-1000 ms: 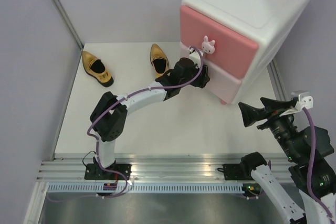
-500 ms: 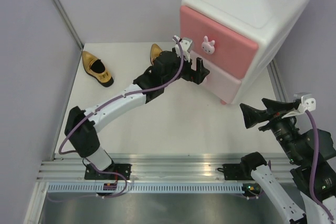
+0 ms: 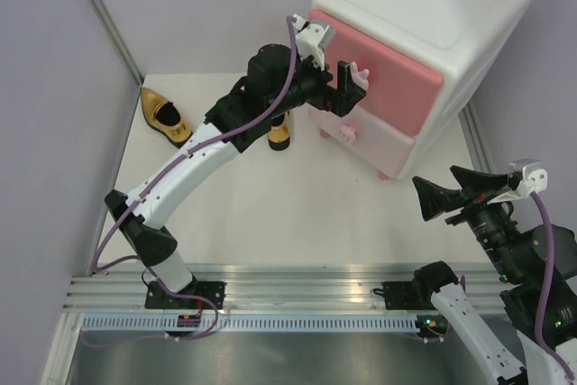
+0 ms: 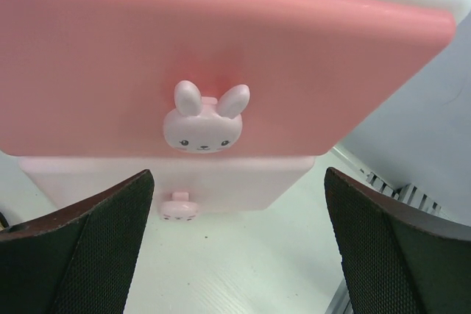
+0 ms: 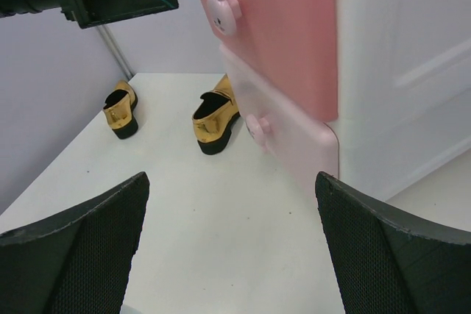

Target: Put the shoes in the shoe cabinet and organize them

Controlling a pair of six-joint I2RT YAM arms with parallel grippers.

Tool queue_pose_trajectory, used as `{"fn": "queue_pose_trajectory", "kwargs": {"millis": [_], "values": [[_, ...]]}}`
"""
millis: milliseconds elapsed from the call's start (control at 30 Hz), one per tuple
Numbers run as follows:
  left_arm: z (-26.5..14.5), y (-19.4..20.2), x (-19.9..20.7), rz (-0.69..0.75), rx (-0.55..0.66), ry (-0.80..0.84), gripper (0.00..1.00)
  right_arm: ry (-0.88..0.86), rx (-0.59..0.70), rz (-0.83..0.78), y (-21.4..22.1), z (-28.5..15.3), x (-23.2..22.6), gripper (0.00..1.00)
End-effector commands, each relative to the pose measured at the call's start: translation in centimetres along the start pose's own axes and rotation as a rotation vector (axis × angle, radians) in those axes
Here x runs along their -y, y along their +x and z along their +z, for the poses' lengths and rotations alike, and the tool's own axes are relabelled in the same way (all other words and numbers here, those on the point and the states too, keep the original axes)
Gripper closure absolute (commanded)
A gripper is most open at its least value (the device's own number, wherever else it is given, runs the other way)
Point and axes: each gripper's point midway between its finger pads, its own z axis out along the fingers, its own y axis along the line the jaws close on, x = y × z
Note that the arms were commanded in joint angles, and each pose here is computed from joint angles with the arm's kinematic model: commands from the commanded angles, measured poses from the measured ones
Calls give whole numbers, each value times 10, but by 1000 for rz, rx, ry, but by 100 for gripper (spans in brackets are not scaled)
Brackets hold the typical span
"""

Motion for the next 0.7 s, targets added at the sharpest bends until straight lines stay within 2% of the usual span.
{"fn": "queue_pose_trajectory", "kwargs": {"millis": [0, 200, 333, 667], "values": [[15, 22, -10, 5, -104, -40, 1, -26, 24, 9, -8, 5, -6, 2], [35, 18, -22, 24, -98, -105, 2, -24, 18, 17, -5, 4, -5, 2], [43, 10, -27, 96, -70, -157, 2, -15, 13, 17, -3, 4, -3, 2], [59, 17, -24, 157, -75, -171, 7, -1, 14, 13, -3, 4, -1, 2]]}}
